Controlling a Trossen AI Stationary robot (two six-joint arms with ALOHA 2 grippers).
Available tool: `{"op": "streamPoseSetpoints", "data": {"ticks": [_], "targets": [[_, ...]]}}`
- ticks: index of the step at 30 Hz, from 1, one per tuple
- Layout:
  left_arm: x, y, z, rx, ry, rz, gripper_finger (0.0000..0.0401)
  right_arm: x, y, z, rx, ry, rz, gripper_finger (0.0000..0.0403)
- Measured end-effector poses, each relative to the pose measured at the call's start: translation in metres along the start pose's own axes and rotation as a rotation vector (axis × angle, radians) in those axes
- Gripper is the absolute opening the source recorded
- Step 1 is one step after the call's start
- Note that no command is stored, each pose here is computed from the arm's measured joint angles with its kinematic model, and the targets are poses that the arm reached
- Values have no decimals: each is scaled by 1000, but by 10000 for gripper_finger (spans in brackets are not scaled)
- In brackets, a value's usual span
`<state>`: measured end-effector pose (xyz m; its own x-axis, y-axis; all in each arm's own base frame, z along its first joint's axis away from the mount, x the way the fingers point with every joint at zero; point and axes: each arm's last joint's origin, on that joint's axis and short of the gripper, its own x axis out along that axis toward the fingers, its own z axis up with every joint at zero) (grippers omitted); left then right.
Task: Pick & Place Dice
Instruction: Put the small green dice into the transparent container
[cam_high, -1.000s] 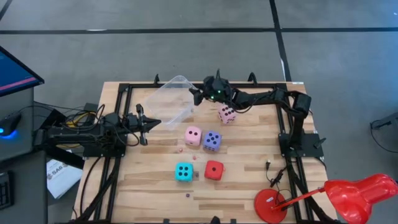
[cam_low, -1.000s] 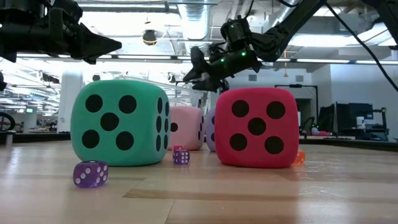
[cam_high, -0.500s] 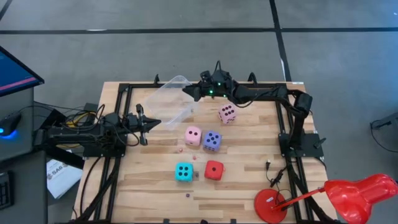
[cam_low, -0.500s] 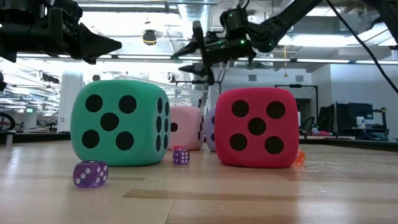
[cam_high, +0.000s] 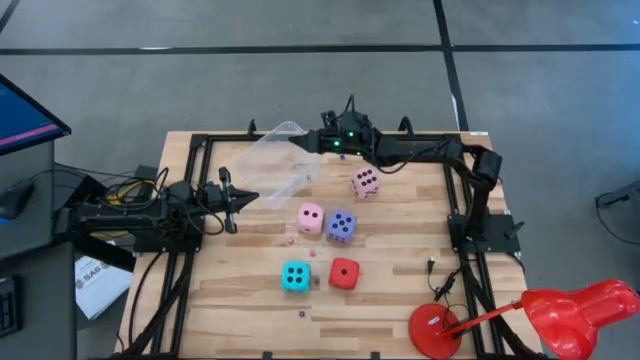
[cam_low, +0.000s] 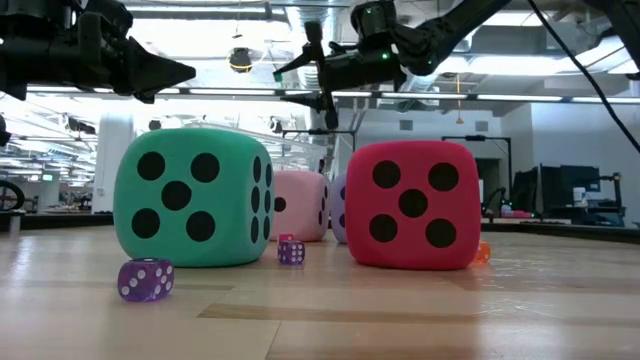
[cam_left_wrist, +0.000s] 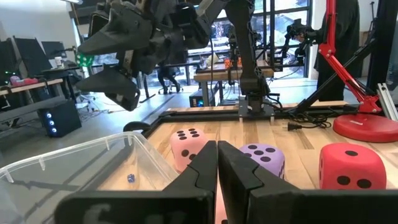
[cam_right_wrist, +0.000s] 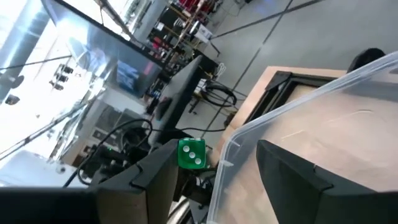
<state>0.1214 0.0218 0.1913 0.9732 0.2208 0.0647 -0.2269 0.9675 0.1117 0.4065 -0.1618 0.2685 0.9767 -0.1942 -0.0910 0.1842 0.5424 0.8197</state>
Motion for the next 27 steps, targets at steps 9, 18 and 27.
{"op": "streamPoseSetpoints", "data": {"ticks": [9,18,27], "targets": [[0,0,0,6,0,0,3,2,7,-8,-18,-18,4,211],[0,0,0,6,0,0,3,3,11,-13,-104,-9,15,211],[0,0,0,6,3,0,3,5,19,-21,-115,-49,12,211]]}}
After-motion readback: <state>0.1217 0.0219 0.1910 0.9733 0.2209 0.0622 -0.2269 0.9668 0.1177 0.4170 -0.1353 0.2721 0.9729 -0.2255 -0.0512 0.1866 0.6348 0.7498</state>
